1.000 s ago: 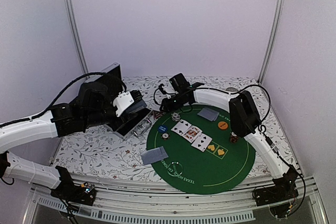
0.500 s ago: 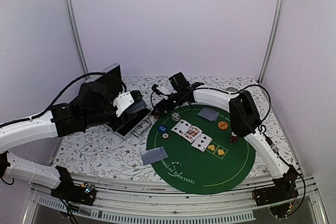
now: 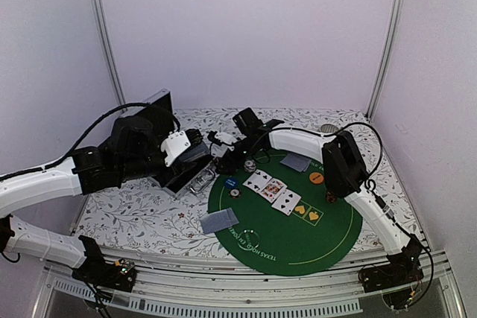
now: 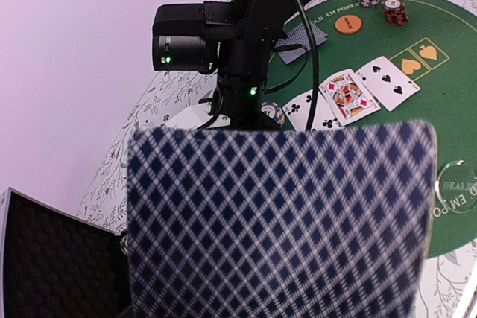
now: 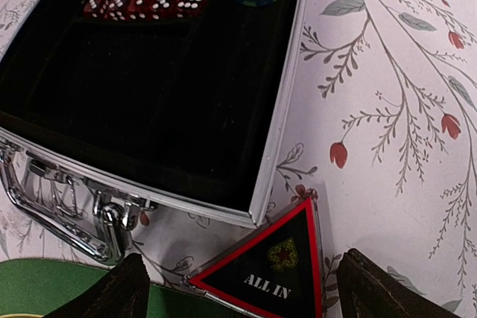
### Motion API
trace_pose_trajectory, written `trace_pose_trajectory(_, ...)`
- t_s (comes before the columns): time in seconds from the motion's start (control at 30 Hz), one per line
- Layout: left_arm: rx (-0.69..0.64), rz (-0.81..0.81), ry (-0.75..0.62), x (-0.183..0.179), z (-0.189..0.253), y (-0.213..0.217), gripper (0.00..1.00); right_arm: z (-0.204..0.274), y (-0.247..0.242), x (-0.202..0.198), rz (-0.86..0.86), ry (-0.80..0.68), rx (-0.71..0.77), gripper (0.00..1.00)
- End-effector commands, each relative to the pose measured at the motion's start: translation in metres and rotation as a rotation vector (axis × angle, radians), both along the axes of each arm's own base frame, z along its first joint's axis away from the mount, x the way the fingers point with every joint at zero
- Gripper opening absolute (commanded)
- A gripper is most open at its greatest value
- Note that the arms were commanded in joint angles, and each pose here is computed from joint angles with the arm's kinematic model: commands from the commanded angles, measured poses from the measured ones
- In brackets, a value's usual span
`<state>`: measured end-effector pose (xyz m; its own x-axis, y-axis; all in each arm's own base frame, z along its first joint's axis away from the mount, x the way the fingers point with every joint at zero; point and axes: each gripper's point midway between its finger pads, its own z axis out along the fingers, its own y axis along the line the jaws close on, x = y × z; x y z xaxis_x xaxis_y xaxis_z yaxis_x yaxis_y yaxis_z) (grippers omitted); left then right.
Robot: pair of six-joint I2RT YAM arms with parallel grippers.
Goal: Distribute texas hold em gaming equipment
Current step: Pick up the all-in button from the center of the board.
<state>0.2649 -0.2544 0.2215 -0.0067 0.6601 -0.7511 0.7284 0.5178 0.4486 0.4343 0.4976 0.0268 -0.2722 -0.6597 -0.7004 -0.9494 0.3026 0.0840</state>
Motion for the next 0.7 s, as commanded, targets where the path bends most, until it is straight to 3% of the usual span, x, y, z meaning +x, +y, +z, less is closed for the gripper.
trace_pose_trajectory(0.0, -0.038, -0.004, -0.031, 0.004, 0.017, -0.001, 0.42, -0.024, -0.004, -0.006, 0.031, -0.048, -0.106, 0.89)
trace_pose_trajectory(0.23, -0.037, -0.002, -0.033, 0.004, 0.017, 0.0, 0.42, -0.026, -0.002, 0.0, 0.017, -0.08, -0.113, 0.76)
trace_pose_trajectory(0.43, -0.038, -0.004, -0.033, 0.004, 0.017, -0.001, 0.42, -0.025, 0.004, 0.006, -0.008, -0.093, -0.087, 0.73)
trace_pose_trajectory(0.67, -0.037, -0.004, -0.034, 0.003, 0.017, 0.0, 0.42, -0.037, 0.001, 0.001, -0.002, -0.064, -0.112, 0.61)
